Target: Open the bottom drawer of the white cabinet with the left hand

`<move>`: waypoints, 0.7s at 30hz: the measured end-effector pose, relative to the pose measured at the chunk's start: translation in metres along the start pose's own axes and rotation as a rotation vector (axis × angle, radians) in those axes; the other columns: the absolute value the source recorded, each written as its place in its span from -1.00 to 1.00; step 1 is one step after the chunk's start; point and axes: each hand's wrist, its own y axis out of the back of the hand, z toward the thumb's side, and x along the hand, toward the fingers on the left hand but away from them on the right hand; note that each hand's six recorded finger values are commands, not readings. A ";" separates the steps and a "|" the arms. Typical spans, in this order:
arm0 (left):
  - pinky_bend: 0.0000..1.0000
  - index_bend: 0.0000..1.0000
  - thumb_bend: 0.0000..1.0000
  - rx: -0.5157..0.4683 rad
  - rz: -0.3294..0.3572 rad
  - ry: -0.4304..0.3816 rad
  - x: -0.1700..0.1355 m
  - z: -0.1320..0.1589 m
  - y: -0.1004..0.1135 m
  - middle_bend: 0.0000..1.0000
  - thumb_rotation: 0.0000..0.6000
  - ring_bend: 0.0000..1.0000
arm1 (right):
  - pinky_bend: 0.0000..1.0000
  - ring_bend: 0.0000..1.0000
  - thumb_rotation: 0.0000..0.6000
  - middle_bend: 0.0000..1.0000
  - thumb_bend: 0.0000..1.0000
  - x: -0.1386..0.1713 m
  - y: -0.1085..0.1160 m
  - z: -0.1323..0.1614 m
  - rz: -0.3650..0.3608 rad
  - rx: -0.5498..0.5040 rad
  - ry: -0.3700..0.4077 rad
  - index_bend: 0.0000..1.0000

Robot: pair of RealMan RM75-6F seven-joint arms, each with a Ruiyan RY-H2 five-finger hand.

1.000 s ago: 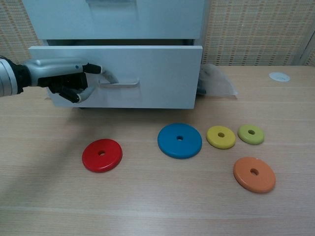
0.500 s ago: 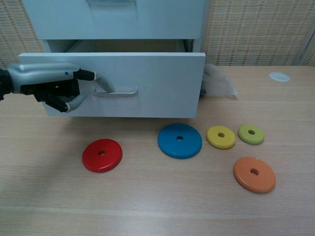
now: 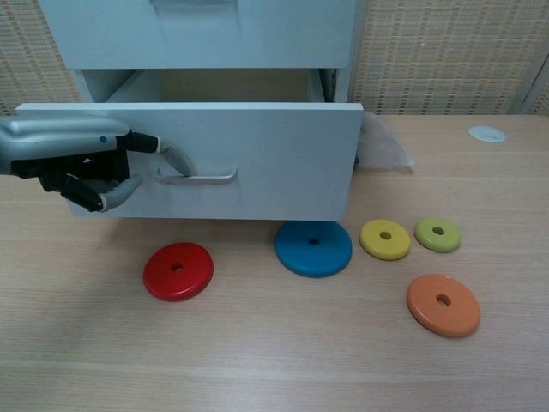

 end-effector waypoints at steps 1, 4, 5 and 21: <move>1.00 -0.59 0.36 0.001 -0.001 -0.003 -0.001 0.001 0.000 0.89 1.00 0.98 | -0.42 -0.43 1.00 -0.24 -0.45 0.000 0.000 0.000 0.000 0.000 0.000 -0.25; 1.00 -0.59 0.36 0.004 -0.007 -0.010 -0.005 0.004 -0.002 0.89 1.00 0.98 | -0.42 -0.43 1.00 -0.24 -0.45 0.000 0.000 0.000 -0.001 -0.001 0.001 -0.25; 1.00 -0.59 0.36 0.004 -0.010 -0.012 -0.006 0.005 -0.003 0.89 1.00 0.98 | -0.42 -0.43 1.00 -0.24 -0.45 0.000 0.000 0.000 -0.002 -0.001 0.000 -0.25; 1.00 -0.59 0.36 0.005 -0.036 -0.056 -0.025 0.021 -0.008 0.89 1.00 0.98 | -0.42 -0.43 1.00 -0.24 -0.45 0.002 0.001 -0.001 -0.007 -0.002 -0.001 -0.25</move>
